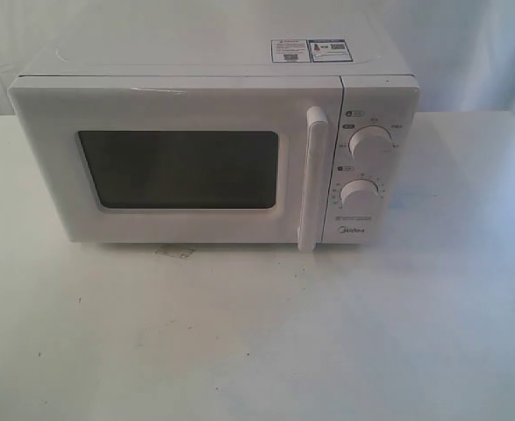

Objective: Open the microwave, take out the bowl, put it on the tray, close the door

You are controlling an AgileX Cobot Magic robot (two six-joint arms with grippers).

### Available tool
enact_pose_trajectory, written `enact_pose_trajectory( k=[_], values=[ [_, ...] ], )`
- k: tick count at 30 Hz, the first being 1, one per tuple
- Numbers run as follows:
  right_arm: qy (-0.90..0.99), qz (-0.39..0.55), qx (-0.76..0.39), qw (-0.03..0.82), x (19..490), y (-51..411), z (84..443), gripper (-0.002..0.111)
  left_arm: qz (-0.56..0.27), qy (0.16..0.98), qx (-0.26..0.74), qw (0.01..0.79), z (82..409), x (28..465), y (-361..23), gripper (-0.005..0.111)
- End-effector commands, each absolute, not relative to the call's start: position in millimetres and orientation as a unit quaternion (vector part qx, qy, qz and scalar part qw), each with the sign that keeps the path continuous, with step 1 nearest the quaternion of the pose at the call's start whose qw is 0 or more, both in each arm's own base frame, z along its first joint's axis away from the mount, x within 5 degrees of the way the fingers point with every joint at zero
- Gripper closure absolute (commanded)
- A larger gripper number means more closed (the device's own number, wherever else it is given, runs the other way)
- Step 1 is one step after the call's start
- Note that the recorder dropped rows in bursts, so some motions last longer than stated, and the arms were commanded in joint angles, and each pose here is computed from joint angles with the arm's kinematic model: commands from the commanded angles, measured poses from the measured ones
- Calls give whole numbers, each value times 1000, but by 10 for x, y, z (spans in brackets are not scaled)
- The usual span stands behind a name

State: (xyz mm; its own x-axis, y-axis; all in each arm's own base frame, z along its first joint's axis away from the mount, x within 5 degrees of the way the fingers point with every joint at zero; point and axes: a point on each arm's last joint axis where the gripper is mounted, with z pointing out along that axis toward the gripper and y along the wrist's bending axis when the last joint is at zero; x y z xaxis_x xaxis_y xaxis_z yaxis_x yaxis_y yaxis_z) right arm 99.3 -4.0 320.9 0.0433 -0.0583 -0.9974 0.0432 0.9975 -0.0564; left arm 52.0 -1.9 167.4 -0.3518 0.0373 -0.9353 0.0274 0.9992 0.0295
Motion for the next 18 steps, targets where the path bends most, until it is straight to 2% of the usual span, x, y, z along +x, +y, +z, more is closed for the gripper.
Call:
enact_pose_trajectory(
  k=[1,8,18],
  values=[
    [788,-31,-9,615,1390,-54,2901,108,2,822,21,569,1664,517,-21,107],
    [814,-28,-7,580,1574,-61,2758,108,2,822,21,569,1664,517,-21,107],
    [714,-28,-1,699,1670,-63,3017,108,2,822,21,569,1664,517,-21,107]
  ],
)
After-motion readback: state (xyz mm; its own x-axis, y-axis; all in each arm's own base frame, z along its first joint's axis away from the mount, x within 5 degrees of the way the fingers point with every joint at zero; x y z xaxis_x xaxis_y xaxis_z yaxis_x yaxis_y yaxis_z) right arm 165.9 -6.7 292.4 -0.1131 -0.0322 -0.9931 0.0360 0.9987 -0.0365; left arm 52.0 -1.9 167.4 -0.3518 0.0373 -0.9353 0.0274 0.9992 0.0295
